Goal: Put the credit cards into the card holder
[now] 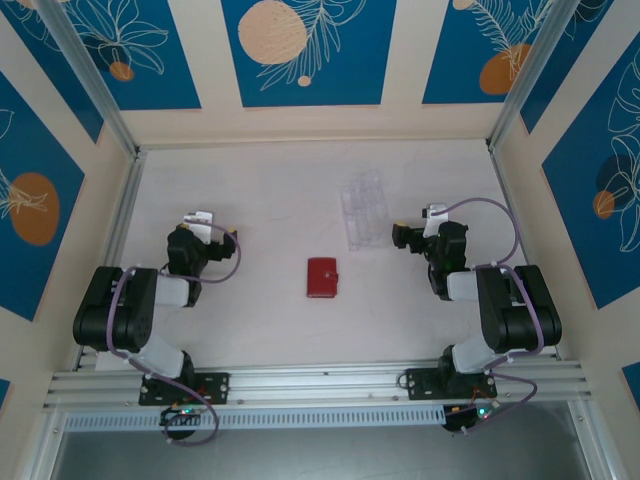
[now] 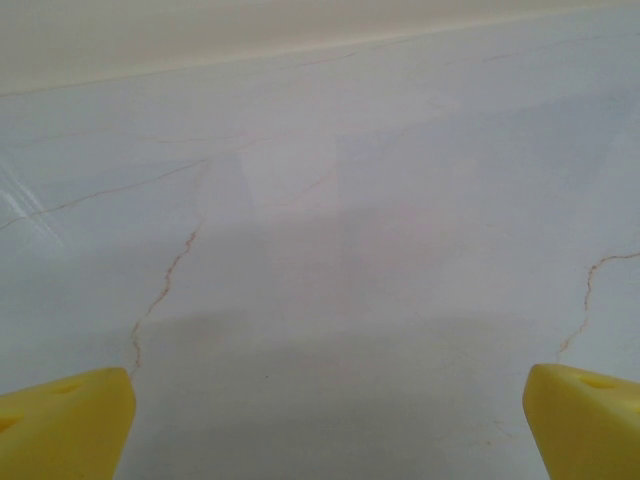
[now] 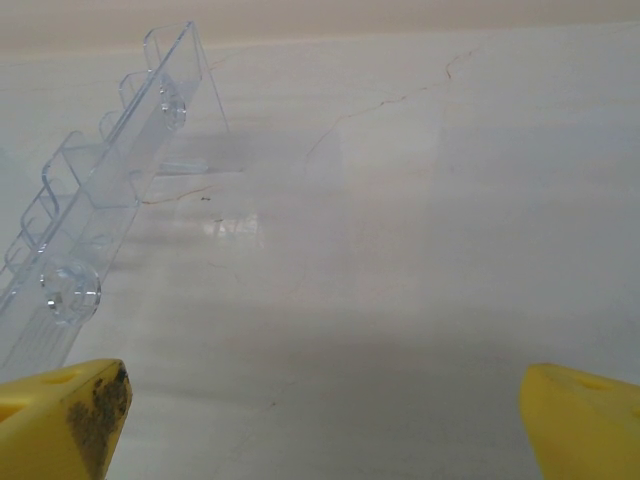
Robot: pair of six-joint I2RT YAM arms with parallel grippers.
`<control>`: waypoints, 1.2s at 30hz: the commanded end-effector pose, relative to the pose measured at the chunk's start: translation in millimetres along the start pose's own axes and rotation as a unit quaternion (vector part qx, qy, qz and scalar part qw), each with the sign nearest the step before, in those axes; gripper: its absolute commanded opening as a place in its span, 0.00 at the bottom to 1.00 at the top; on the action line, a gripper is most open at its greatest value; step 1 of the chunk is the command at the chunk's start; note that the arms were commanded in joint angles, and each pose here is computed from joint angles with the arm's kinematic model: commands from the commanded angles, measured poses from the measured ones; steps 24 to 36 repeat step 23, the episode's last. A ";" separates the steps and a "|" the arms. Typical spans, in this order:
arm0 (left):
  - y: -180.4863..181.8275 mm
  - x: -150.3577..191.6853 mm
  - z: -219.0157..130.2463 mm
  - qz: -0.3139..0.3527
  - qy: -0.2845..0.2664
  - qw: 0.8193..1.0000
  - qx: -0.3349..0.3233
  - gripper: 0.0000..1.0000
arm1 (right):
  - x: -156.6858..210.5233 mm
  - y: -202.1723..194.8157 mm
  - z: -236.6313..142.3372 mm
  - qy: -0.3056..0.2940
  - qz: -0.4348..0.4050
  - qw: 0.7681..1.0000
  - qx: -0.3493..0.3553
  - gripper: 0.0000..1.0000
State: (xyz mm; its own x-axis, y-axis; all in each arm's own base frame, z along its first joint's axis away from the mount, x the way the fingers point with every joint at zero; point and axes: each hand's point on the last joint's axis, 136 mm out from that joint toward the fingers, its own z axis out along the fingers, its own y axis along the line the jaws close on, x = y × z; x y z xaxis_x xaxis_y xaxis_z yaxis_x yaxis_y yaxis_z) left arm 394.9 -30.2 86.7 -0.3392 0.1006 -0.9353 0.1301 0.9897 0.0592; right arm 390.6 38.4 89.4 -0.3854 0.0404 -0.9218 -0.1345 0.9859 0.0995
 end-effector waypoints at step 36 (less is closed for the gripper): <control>-2.0 -4.6 -0.7 0.001 -0.006 1.000 0.006 1.00 | -5.8 -1.0 0.5 -0.011 -0.008 1.000 0.000 0.99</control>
